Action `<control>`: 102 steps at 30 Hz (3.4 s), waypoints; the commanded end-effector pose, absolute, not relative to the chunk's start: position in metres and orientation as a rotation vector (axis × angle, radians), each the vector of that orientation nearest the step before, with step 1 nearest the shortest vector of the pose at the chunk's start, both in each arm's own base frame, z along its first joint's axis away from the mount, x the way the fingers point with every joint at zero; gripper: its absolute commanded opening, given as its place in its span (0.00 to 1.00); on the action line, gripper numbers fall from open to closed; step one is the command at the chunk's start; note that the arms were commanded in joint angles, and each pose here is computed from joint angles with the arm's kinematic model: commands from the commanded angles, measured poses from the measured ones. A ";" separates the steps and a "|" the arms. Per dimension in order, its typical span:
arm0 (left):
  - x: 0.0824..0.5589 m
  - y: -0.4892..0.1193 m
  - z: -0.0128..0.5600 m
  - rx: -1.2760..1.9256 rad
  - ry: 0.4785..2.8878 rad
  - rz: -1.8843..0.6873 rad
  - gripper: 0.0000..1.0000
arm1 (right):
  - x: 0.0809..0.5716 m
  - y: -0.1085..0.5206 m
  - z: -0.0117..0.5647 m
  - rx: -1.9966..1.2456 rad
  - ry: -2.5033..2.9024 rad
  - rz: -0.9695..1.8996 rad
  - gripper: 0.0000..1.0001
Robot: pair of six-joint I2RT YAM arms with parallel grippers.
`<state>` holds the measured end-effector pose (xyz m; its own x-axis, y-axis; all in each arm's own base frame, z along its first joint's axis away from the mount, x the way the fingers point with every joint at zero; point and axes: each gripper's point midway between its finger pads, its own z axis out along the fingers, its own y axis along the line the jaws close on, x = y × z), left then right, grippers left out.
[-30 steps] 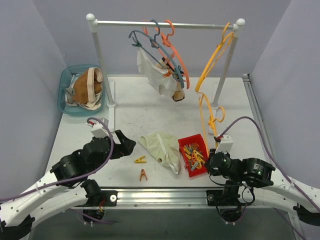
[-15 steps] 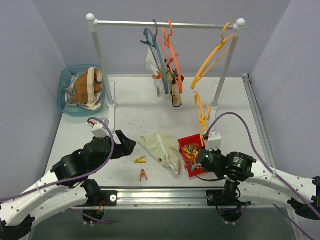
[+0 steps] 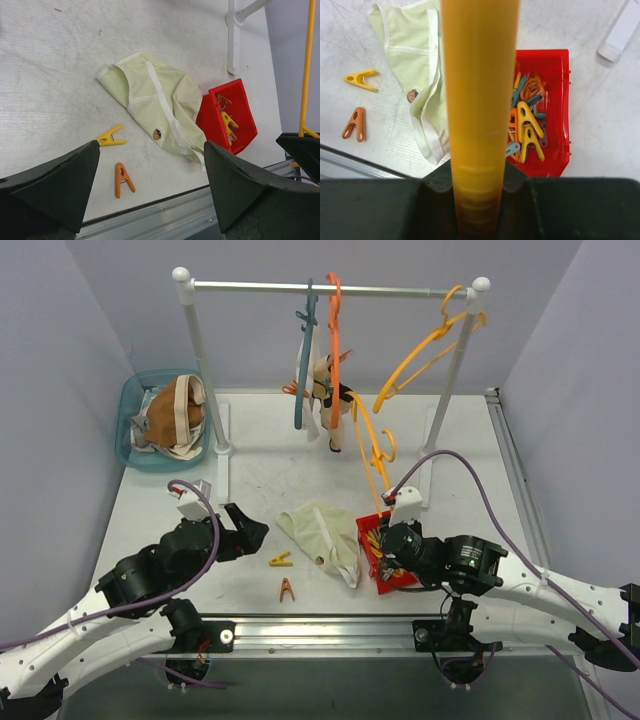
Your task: Remove the underwear clipped to the hanger
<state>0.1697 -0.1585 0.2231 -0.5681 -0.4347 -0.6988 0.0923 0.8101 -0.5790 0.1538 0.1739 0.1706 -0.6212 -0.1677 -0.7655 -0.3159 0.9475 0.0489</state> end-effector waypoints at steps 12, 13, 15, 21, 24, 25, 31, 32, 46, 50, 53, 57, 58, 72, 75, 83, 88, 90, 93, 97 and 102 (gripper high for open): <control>0.171 -0.157 0.220 -0.271 2.060 -0.719 0.94 | 0.166 0.163 0.202 -0.237 2.082 0.136 0.00; 0.171 -0.158 0.220 -0.270 2.064 -0.720 0.94 | 0.165 0.159 0.201 -0.236 2.086 0.125 0.00; 0.171 -0.160 0.219 -0.265 2.067 -0.721 0.94 | 0.164 0.153 0.203 -0.185 2.085 0.127 0.00; 0.172 -0.161 0.219 -0.265 2.070 -0.719 0.94 | 0.153 0.138 0.196 -0.140 2.115 0.124 0.00; 0.172 -0.161 0.220 -0.261 2.072 -0.716 0.94 | 0.144 0.140 0.192 -0.155 2.127 0.153 0.00; 0.172 -0.161 0.219 -0.261 2.074 -0.713 0.94 | 0.143 0.140 0.192 -0.157 2.126 0.157 0.00; 0.173 -0.164 0.215 -0.258 2.081 -0.713 0.94 | 0.136 0.143 0.198 -0.181 2.103 0.189 0.00; 0.173 -0.164 0.214 -0.257 2.084 -0.711 0.94 | 0.138 0.144 0.204 -0.173 2.085 0.189 0.00; 0.177 -0.168 0.218 -0.245 2.076 -0.713 0.94 | 0.196 0.169 0.271 -0.151 2.153 0.147 0.00; 0.177 -0.169 0.219 -0.246 2.069 -0.721 0.94 | 0.218 0.174 0.290 -0.169 2.154 0.205 0.00; 0.178 -0.167 0.220 -0.248 2.064 -0.720 0.94 | 0.235 0.175 0.302 -0.202 2.161 0.243 0.00; 0.178 -0.166 0.220 -0.248 2.063 -0.719 0.94 | 0.261 0.171 0.314 -0.202 2.181 0.281 0.00; 0.178 -0.166 0.221 -0.247 2.059 -0.722 0.94 | 0.266 0.170 0.317 -0.207 2.178 0.284 0.00; 0.174 -0.157 0.225 -0.264 2.041 -0.727 0.94 | 0.350 0.163 0.342 -0.197 2.192 0.335 0.00; 0.174 -0.155 0.225 -0.267 2.038 -0.726 0.94 | 0.364 0.156 0.340 -0.167 2.206 0.325 0.00; 0.172 -0.152 0.226 -0.273 2.037 -0.726 0.94 | 0.391 0.155 0.333 -0.151 2.242 0.350 0.00; 0.171 -0.151 0.228 -0.276 2.034 -0.733 0.94 | 0.398 0.158 0.323 -0.152 2.275 0.359 0.00; 0.171 -0.151 0.227 -0.277 2.036 -0.734 0.94 | 0.399 0.158 0.318 -0.148 2.291 0.358 0.00; 0.171 -0.151 0.228 -0.277 2.034 -0.736 0.94 | 0.391 0.157 0.311 -0.139 2.316 0.365 0.00; 0.170 -0.151 0.230 -0.277 2.029 -0.740 0.94 | 0.361 0.153 0.314 -0.147 2.297 0.355 0.34; 0.172 -0.154 0.232 -0.267 2.023 -0.749 0.94 | 0.312 0.161 0.303 -0.200 2.270 0.360 0.81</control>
